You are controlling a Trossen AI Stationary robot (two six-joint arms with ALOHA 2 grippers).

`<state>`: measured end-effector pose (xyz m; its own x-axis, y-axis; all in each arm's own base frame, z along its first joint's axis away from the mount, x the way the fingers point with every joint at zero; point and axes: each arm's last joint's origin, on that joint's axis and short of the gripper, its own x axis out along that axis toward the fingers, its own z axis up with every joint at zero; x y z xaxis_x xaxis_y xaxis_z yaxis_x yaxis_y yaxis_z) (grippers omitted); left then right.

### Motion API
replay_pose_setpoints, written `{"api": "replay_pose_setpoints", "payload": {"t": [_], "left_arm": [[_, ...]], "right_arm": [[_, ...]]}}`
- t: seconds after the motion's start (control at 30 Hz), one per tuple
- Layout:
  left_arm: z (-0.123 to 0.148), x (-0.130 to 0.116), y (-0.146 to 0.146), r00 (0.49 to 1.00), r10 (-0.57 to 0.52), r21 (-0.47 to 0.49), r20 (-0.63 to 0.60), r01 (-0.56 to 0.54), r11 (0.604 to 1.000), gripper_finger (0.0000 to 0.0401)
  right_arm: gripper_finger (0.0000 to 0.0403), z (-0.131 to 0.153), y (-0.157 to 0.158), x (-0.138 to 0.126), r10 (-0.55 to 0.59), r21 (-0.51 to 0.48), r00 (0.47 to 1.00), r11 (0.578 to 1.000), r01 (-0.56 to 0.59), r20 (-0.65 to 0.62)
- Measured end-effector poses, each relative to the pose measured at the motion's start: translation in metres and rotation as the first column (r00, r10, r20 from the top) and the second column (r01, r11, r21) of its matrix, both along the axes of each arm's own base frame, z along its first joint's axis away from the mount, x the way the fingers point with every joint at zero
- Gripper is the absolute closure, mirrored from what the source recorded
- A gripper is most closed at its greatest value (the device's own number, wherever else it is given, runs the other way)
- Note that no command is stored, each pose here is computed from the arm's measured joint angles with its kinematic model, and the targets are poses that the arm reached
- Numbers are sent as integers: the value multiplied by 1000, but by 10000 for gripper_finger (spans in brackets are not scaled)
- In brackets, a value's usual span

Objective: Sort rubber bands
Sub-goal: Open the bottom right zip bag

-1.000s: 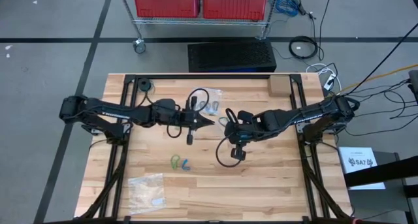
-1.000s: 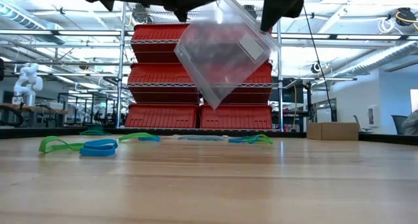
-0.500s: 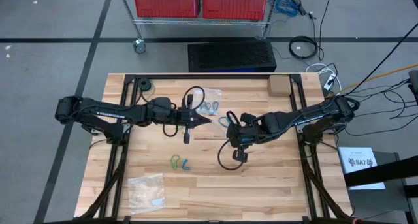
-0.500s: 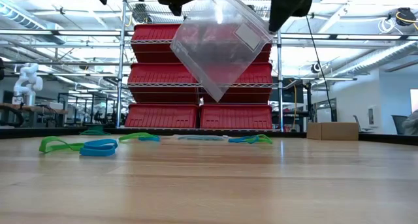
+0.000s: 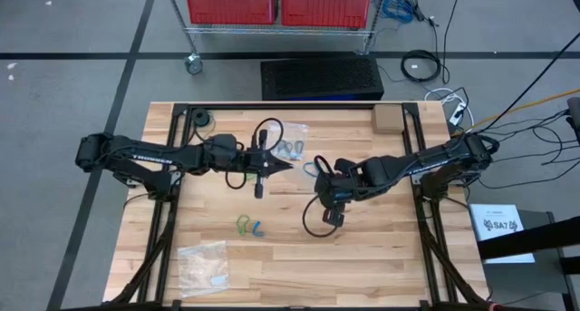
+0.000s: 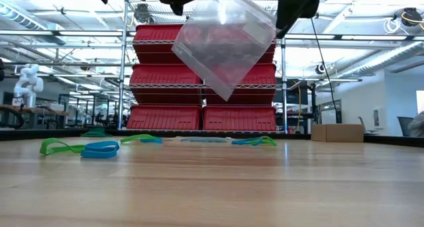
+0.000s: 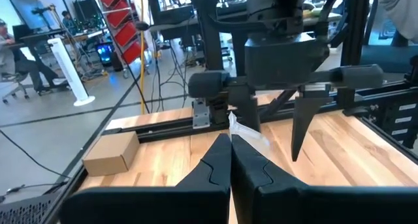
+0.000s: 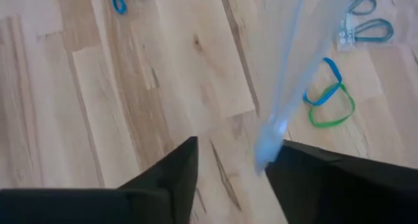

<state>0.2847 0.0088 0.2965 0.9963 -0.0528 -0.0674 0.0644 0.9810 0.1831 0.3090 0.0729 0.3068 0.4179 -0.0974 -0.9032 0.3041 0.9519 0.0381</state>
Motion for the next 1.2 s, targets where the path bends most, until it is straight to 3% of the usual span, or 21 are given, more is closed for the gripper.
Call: {"api": "replay_pose_setpoints", "payload": {"t": [0.17,0.67,0.8,0.93,1.0,1.1,1.2], "left_arm": [[-1,0,0,1000,-1,0,-5,1,1000,401],[-14,-2,0,998,-1,-5,-69,1,1000,401],[-15,-2,0,997,-1,-6,-81,0,1000,401],[-20,-2,0,992,16,-6,-126,-17,1000,401],[-23,-1,0,989,20,-8,-145,-21,1000,401],[-27,0,0,985,22,-12,-171,-24,1000,401],[-29,0,0,982,22,-20,-189,-26,999,401]], "right_arm": [[220,1,-3,0,11,-11,1000,1000,-11,-3],[228,41,-29,-37,17,-73,998,997,-12,65],[261,30,-26,-33,67,-143,994,988,-54,89],[343,3,-21,-22,150,-209,977,971,-116,154],[384,-9,-19,-17,147,-253,969,963,-94,199],[391,-20,-17,-12,110,-332,951,943,-8,290],[397,-22,-16,-6,109,-342,921,939,27,373]]}}
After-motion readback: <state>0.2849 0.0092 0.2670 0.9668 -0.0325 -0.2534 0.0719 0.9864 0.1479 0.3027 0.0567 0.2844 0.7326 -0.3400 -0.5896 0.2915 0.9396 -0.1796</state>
